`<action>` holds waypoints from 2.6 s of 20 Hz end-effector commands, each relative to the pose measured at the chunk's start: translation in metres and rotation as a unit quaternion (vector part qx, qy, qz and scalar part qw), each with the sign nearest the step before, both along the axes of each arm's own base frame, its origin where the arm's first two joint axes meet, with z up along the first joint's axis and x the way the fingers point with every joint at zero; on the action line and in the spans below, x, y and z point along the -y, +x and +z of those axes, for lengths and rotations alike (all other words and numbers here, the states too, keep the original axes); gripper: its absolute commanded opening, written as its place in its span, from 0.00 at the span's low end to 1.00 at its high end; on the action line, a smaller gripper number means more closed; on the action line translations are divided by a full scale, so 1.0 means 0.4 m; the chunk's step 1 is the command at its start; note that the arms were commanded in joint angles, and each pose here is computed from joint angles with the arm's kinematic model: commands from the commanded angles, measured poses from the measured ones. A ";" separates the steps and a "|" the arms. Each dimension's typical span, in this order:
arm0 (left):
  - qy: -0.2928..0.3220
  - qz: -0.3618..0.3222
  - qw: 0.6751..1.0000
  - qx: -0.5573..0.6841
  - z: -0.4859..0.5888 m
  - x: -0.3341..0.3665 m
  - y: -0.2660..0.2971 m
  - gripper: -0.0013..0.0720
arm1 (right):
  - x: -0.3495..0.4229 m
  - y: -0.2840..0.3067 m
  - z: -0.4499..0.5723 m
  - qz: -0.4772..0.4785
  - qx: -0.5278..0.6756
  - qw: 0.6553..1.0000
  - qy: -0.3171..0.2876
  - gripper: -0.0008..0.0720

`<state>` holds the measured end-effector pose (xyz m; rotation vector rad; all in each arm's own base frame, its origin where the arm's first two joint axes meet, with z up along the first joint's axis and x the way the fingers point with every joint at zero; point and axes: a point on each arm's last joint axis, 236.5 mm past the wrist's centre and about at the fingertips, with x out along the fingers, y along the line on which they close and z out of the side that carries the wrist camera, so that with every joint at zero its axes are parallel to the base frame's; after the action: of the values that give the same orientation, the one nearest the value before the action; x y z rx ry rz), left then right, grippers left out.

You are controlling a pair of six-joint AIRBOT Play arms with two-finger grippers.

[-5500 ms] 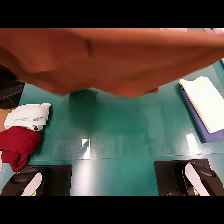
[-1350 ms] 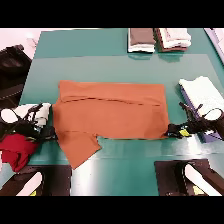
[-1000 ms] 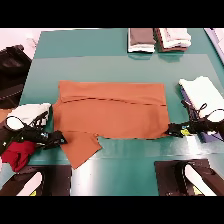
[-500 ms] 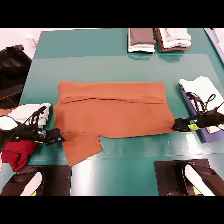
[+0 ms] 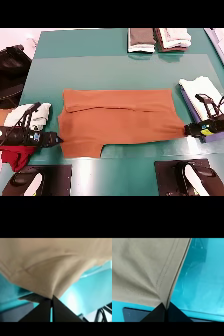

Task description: Fold the shirts.

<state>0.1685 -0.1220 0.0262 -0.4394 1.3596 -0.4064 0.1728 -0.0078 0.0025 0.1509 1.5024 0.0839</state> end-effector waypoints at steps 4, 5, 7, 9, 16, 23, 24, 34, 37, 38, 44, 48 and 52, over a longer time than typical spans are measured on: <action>0.020 0.014 0.994 0.105 0.033 -0.012 0.285 0.05 | 0.013 0.212 0.052 0.002 0.044 0.999 -0.008 0.03; 0.026 0.015 0.993 0.114 0.029 -0.018 0.345 0.05 | 0.010 0.253 0.059 0.010 0.047 0.999 -0.008 0.03; 0.033 0.016 0.992 0.118 0.023 -0.023 0.446 0.05 | 0.013 0.323 0.063 0.014 0.045 0.999 -0.007 0.03; 0.040 0.018 0.992 0.123 0.018 -0.029 0.536 0.05 | 0.024 0.385 0.058 0.006 0.040 0.999 -0.006 0.03; 0.052 0.031 0.990 0.125 -0.075 -0.043 0.703 0.06 | 0.011 0.539 -0.005 -0.008 0.018 0.999 0.037 0.03; 0.045 0.037 0.989 0.137 -0.028 -0.038 0.733 0.68 | -0.018 0.663 -0.008 -0.015 0.074 0.994 0.079 0.58; 0.043 0.030 0.989 0.136 -0.012 -0.033 0.730 0.68 | -0.011 0.651 -0.010 -0.002 0.068 0.995 0.079 0.58; 0.006 0.002 0.994 0.108 0.014 0.033 0.689 0.06 | 0.106 0.467 -0.171 -0.119 -0.004 0.971 0.207 0.79; 0.003 -0.025 0.992 0.126 0.018 0.116 0.684 0.06 | 0.087 0.468 -0.200 -0.131 0.010 0.965 0.228 0.77; 0.001 -0.032 0.991 0.134 0.020 0.146 0.683 0.06 | 0.068 0.472 -0.204 -0.124 0.015 0.964 0.234 0.76; -0.008 -0.081 0.988 0.133 -0.040 0.338 0.643 0.06 | -0.037 0.502 -0.209 -0.059 0.008 0.969 0.239 0.21; -0.011 -0.111 0.985 0.133 -0.087 0.449 0.635 0.05 | -0.049 0.564 -0.085 -0.014 0.061 0.972 0.227 0.03; -0.018 -0.148 0.980 0.131 -0.133 0.569 0.643 0.05 | -0.092 0.622 0.147 0.019 0.139 0.967 0.211 0.03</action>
<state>0.4256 -0.3167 -0.0142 -0.2272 1.1566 -0.6677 0.4126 0.0145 0.0055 0.4825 1.2669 0.4094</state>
